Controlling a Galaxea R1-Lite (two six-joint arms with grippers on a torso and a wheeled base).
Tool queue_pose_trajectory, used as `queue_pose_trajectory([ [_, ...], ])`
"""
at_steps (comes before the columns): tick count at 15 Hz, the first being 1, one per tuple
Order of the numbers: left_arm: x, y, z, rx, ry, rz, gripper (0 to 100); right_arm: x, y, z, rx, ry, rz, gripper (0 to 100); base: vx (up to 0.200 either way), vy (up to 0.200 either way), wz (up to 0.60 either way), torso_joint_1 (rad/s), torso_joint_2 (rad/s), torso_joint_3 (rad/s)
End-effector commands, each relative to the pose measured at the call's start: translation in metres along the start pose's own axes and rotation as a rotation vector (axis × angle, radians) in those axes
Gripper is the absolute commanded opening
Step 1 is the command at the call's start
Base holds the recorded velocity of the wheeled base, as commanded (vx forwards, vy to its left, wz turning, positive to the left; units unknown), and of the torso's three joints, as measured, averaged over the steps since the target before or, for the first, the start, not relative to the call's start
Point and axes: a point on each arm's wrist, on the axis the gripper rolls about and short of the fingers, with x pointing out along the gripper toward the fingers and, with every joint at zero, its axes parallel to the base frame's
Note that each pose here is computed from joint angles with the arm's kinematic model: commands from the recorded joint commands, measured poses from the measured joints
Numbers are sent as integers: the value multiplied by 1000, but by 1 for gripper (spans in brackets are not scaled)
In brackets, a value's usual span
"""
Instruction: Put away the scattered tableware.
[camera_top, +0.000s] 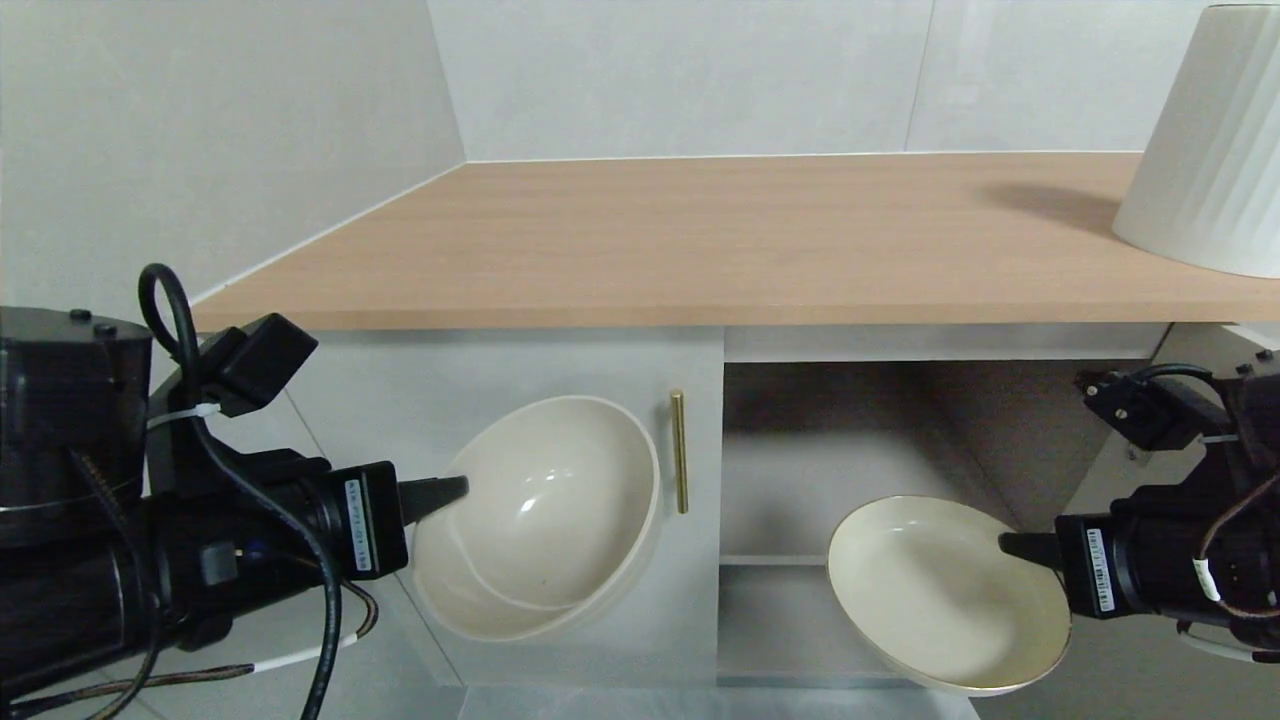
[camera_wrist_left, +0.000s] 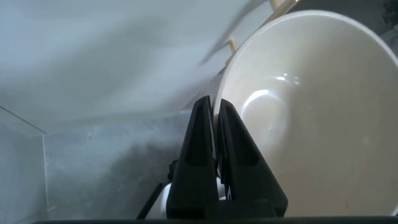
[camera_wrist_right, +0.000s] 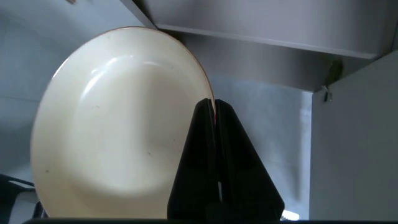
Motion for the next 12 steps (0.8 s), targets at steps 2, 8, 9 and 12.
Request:
queue_pose_trajectory([
  [2, 1, 0, 0, -1, 1, 1, 0, 1, 0, -1, -2, 6, -1, 0, 0, 0, 0, -16, 30, 23],
  [8, 2, 0, 0, -1, 5, 3, 0, 44, 1, -9, -12, 149, -50, 0, 0, 0, 0, 0, 0, 0],
  [9, 2, 0, 0, -1, 5, 3, 0, 66, 1, -14, -10, 199, -69, 0, 0, 0, 0, 0, 0, 0],
  [12, 2, 0, -1, -1, 7, 4, 0, 101, -2, -30, -12, 274, -96, 0, 0, 0, 0, 0, 0, 0],
])
